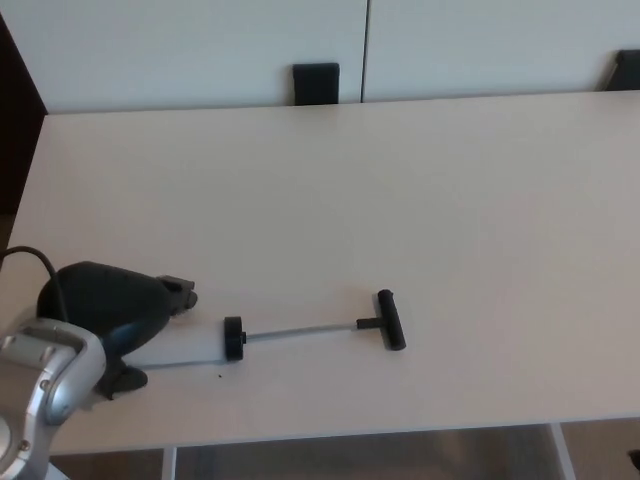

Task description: The robot walks towards a desk on which an air pump is kept in the middle. It lifts it up and holds it with its left hand and uses its right hand to compress it by pushing its handle inwards.

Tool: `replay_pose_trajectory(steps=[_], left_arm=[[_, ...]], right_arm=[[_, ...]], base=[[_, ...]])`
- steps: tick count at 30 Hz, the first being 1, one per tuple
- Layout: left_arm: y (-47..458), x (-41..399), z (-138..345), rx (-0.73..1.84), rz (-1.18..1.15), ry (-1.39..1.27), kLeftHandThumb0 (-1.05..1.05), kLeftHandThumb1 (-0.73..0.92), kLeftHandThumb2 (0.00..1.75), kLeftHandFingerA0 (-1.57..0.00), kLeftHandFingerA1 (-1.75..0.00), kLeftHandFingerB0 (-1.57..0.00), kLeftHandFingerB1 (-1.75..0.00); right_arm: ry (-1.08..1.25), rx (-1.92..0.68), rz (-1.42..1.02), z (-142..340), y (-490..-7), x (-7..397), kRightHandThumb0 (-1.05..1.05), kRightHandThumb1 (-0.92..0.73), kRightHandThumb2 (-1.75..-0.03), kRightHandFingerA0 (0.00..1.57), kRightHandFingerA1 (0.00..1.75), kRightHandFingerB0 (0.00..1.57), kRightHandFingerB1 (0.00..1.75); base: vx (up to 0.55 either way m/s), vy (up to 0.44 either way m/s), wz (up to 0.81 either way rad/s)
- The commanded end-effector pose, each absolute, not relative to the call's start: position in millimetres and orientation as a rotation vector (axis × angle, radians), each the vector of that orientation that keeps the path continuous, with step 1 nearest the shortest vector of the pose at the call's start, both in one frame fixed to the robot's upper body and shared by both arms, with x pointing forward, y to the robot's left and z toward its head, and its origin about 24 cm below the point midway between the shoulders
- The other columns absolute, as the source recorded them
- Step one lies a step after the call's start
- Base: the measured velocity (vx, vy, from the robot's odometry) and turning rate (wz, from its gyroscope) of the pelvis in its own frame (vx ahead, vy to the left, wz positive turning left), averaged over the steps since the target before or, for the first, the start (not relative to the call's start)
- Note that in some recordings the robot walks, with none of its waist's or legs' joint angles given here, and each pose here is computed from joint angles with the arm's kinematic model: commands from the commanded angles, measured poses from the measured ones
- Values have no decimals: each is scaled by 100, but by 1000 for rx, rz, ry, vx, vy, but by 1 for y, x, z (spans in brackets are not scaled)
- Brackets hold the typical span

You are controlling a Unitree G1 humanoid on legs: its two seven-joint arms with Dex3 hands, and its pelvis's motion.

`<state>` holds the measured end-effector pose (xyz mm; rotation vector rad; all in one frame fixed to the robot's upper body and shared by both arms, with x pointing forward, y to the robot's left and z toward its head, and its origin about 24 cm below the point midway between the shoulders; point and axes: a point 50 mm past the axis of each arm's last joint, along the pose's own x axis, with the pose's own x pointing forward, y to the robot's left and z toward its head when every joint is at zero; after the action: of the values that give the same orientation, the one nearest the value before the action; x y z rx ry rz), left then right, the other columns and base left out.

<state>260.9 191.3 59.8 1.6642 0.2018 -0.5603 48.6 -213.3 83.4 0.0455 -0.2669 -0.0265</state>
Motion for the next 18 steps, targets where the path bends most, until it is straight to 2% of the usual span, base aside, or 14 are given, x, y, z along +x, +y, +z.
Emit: replay_pose_trajectory(steps=[1, 3, 4, 6, 7, 9, 10, 15, 16, 17, 18], left_arm=[[190, 262, 50, 1499, -717, 298, -14, 57, 57, -89, -56, -66, -45], [188, 263, 48, 1499, -734, 297, -14, 57, 57, -89, -56, -66, -45], [186, 263, 48, 1513, -738, 269, -10, 61, 58, -94, -81, -82, -68], [185, 263, 48, 1523, -739, 248, -10, 61, 58, -94, -81, -82, -68], [184, 262, 48, 1540, -741, 210, -10, 58, 60, -91, -95, -69, -91], [183, 262, 47, 1546, -741, 198, -10, 58, 60, -91, -95, -69, -91], [183, 262, 47, 1554, -742, 195, -6, 60, 58, -80, -118, -61, -101], [184, 263, 46, 1554, -743, 188, -7, 60, 58, -78, -121, -58, -101], [184, 264, 46, 1539, -744, 207, -6, 64, 56, -72, -130, -55, -108], [185, 264, 47, 1535, -744, 212, -6, 64, 56, -72, -130, -55, -108], [184, 265, 47, 1533, -744, 213, -10, 63, 59, -78, -123, -57, -103]], right_arm=[[-287, 36, -20, 87, -214, 50, -30, -66, -58, 65, 51, 55, 46], [-287, 43, -21, 87, -214, 50, -30, -66, -58, 65, 51, 55, 46], [-289, 38, -22, 86, -215, 50, -31, -66, -58, 65, 50, 55, 45], [-291, 33, -23, 86, -216, 50, -31, -66, -58, 65, 50, 55, 45], [-300, 37, -19, 86, -216, 51, -28, -67, -58, 65, 50, 56, 46], [-305, 43, -16, 86, -216, 51, -28, -67, -58, 65, 50, 56, 46], [-310, 45, -14, 86, -216, 51, -28, -65, -59, 67, 50, 58, 45], [-321, 35, -15, 89, -215, 52, -32, -66, -58, 68, 50, 59, 46], [-320, 39, -16, 90, -215, 53, -33, -66, -58, 68, 51, 60, 47], [-319, 41, -16, 90, -214, 53, -33, -66, -58, 68, 51, 60, 47], [-322, 41, -17, 91, -214, 54, -35, -65, -59, 70, 51, 60, 47]], base=[[0, 0, 0], [0, 0, 0], [0, 0, 0], [0, 0, 0], [0, 0, 0], [0, 0, 0], [0, 0, 0], [0, 0, 0], [0, 0, 0], [0, 0, 0], [0, 0, 0]])
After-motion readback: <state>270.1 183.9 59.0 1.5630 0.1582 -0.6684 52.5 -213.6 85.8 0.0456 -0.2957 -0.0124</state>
